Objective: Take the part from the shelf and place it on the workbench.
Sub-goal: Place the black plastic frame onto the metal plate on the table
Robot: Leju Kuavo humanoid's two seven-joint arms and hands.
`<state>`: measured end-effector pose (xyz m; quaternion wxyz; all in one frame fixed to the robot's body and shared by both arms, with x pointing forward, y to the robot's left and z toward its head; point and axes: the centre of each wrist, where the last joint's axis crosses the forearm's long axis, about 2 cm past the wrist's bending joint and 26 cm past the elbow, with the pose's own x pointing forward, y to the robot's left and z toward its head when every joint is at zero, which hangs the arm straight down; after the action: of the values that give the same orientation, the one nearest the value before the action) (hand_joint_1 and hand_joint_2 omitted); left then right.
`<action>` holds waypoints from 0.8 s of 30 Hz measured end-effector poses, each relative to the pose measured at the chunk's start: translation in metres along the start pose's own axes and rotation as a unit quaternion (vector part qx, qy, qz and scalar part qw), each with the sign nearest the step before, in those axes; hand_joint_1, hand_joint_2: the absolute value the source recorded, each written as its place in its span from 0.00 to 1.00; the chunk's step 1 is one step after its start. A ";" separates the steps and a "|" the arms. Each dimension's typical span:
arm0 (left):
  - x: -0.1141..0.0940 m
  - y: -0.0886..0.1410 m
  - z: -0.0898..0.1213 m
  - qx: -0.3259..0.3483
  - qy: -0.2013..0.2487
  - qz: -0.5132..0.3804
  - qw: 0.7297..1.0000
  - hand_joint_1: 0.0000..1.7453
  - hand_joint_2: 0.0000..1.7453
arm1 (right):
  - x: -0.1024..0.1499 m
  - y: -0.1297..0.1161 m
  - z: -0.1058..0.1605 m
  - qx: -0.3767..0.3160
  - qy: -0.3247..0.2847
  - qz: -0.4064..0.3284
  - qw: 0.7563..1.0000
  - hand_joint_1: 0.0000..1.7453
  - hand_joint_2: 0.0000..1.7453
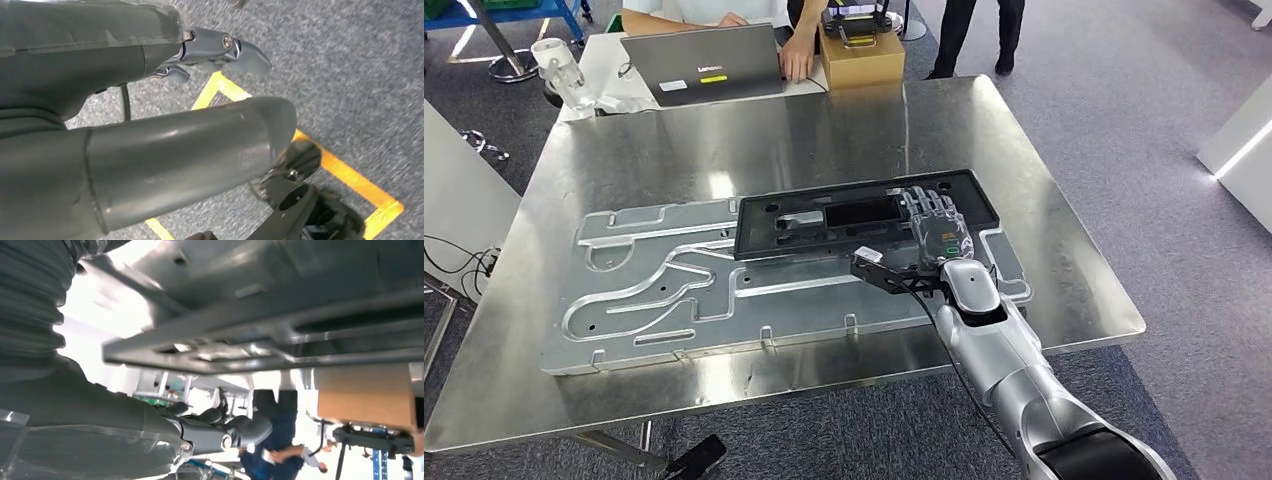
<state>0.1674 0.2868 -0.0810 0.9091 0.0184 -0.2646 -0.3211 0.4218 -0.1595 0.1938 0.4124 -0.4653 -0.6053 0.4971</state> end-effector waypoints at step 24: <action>0.006 0.004 -0.001 -0.012 -0.006 -0.004 1.000 0.00 0.00 | 0.004 0.008 0.004 0.011 -0.013 0.006 1.000 0.00 1.00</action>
<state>0.1738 0.2862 -0.0786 0.9065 0.0068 -0.2660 -0.3278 0.4188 -0.1562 0.1851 0.4064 -0.4583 -0.6022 0.5120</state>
